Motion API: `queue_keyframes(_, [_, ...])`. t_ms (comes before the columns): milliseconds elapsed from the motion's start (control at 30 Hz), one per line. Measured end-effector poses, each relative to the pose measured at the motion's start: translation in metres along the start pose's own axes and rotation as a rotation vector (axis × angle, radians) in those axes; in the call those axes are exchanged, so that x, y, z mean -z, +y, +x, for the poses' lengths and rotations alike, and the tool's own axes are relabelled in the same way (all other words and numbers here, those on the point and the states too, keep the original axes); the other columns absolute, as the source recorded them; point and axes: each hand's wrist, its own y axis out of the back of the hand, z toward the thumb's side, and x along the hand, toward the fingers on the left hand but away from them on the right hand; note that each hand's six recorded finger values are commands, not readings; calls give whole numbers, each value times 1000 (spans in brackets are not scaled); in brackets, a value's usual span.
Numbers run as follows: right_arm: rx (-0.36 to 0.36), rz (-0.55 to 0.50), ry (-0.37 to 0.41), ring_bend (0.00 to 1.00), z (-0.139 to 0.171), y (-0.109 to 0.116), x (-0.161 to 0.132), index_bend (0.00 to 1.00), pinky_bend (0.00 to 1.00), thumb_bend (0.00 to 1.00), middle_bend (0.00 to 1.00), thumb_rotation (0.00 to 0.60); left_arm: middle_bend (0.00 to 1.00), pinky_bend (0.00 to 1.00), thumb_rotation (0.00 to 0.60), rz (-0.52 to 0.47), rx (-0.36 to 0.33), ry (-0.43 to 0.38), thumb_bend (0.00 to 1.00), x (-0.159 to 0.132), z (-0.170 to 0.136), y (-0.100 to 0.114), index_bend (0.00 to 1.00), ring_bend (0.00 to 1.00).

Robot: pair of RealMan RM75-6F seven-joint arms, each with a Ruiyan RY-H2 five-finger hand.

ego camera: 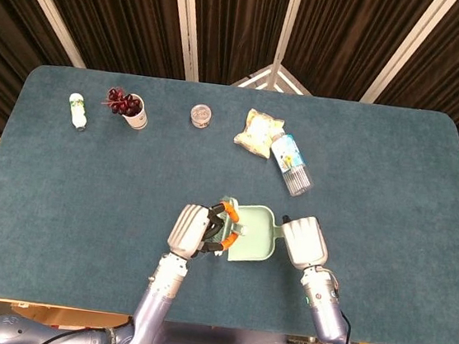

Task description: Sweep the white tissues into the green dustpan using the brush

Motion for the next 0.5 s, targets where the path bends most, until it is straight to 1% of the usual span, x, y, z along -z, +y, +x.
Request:
queue_keyframes(167, [-8, 0, 5, 817, 0, -2, -3, 697, 813, 502, 848, 600, 1000, 1000, 600, -34, 15, -29, 646, -7, -1, 2, 775, 1000])
queue_keyframes(367, [-7, 2, 0, 818, -2, 0, -1, 697, 813, 503, 848, 600, 1000, 1000, 600, -4, 19, -42, 645, -12, 0, 7, 779, 1000])
queue_keyframes(500, [-10, 0, -6, 817, -1, -2, 2, 697, 813, 503, 847, 600, 1000, 1000, 600, 36, 16, -56, 645, -15, 1, 17, 785, 1000])
